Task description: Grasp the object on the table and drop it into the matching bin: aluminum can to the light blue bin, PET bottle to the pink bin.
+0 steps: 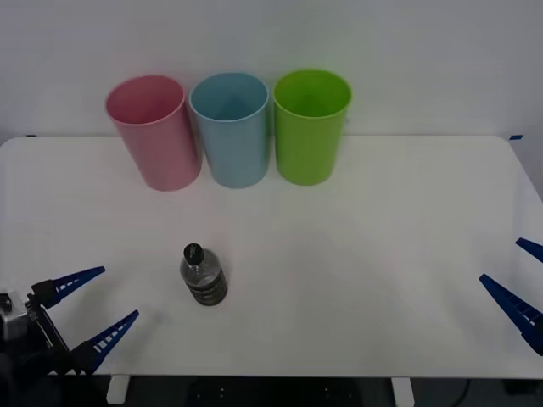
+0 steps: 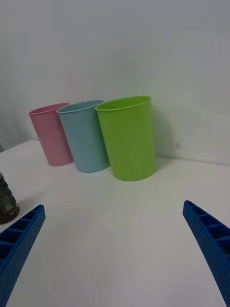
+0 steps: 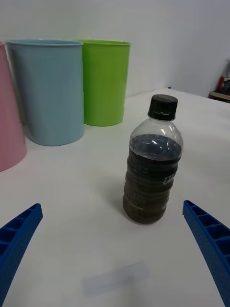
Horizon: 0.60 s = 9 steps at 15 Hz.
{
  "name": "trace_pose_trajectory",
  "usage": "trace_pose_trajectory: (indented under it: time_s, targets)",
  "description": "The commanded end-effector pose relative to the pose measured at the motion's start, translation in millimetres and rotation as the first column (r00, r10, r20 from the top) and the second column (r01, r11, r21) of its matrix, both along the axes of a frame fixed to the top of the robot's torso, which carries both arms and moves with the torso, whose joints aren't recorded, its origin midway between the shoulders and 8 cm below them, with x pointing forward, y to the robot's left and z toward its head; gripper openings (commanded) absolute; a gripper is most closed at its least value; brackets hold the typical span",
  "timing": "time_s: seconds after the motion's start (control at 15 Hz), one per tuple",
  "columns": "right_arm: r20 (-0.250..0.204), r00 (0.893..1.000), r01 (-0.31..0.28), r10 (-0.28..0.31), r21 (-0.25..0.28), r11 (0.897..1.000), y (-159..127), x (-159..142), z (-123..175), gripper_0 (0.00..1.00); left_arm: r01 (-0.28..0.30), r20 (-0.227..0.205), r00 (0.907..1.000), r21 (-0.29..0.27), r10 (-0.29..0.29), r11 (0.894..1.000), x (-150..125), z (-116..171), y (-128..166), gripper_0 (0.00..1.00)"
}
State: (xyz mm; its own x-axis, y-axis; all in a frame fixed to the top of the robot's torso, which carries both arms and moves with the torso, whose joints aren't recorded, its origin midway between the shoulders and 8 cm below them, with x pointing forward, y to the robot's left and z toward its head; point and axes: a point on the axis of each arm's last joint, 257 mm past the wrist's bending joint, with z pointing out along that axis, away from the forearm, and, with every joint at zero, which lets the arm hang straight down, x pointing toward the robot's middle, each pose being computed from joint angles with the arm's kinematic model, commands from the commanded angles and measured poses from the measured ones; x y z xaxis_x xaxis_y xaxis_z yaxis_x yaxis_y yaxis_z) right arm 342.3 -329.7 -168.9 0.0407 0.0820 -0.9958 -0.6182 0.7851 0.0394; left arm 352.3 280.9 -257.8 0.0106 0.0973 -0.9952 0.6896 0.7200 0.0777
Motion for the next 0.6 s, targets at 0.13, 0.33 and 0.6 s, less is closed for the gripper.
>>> trace_pose_trajectory:
  time_s: [0.13, 0.33, 0.6]
  targets:
    - [0.000, 1.000, 0.000, 0.000, 0.000, 1.000, 0, 0, 0, 1.00, 0.021, -0.008, 0.9997, 0.017, -0.021, 1.000, 7, -28, -12, 1.00]
    - [0.000, 1.000, 0.000, 0.000, 0.000, 1.000, 0, 0, 0, 1.00, 0.049, -0.025, 0.9985, -0.005, -0.049, 0.999, 13, -36, -26, 1.00]
    - [0.000, 1.000, 0.000, 0.000, 0.000, 1.000, 0, 0, 0, 1.00, 0.053, -0.020, 0.9983, -0.037, -0.054, 0.998, 22, -36, -44, 1.00]
